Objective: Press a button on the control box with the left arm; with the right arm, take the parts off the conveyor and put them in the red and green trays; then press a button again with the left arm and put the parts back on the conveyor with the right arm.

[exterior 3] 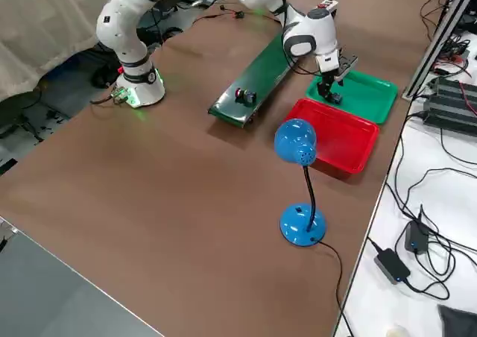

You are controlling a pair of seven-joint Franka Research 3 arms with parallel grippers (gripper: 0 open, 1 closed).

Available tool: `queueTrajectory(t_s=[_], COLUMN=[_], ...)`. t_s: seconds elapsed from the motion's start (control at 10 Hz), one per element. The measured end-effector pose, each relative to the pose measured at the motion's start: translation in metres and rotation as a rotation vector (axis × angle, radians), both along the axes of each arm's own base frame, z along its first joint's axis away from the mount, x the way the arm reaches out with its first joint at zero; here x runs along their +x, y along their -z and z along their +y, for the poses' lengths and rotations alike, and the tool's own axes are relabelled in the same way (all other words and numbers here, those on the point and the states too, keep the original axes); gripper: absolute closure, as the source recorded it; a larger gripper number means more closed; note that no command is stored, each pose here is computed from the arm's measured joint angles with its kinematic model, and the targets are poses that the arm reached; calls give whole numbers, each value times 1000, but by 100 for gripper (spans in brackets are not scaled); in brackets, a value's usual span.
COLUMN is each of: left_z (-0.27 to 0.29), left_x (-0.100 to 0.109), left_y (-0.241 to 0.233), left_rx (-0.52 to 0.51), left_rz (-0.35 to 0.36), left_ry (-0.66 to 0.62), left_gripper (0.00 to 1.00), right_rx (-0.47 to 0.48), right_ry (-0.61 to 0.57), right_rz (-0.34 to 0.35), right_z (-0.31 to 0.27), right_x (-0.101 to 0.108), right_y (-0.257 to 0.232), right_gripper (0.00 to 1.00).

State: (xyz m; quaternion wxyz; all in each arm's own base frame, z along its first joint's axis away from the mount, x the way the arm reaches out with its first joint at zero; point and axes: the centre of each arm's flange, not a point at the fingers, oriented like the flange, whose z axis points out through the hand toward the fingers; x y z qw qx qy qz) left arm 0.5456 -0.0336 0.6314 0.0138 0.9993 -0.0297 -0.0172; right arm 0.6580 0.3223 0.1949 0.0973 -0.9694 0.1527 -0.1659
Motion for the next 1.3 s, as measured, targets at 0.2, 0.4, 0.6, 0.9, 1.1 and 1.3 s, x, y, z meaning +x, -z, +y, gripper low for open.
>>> queueTrajectory(t_s=[0.2,0.4,0.6,0.9,1.1,1.3], left_z=[0,0,0,0,0,1], left_x=[0,0,0,0,0,0], left_y=[0,0,0,0,0,0], left_rx=[0,0,0,0,0,0], left_rz=[0,0,0,0,0,0], left_ry=[0,0,0,-1,-1,-2], left_gripper=[0,0,0,0,0,0], right_rx=[8,3,2,-4,-6,-13], right_ry=[11,12,16,20,18,11], right_rz=[-3,-8,-8,-11,-12,-10], right_z=[8,13,14,11,12,14], right_x=[2,3,2,4,3,1], right_y=[5,9,11,12,12,17], right_gripper=[6,7,15,21,30,34])
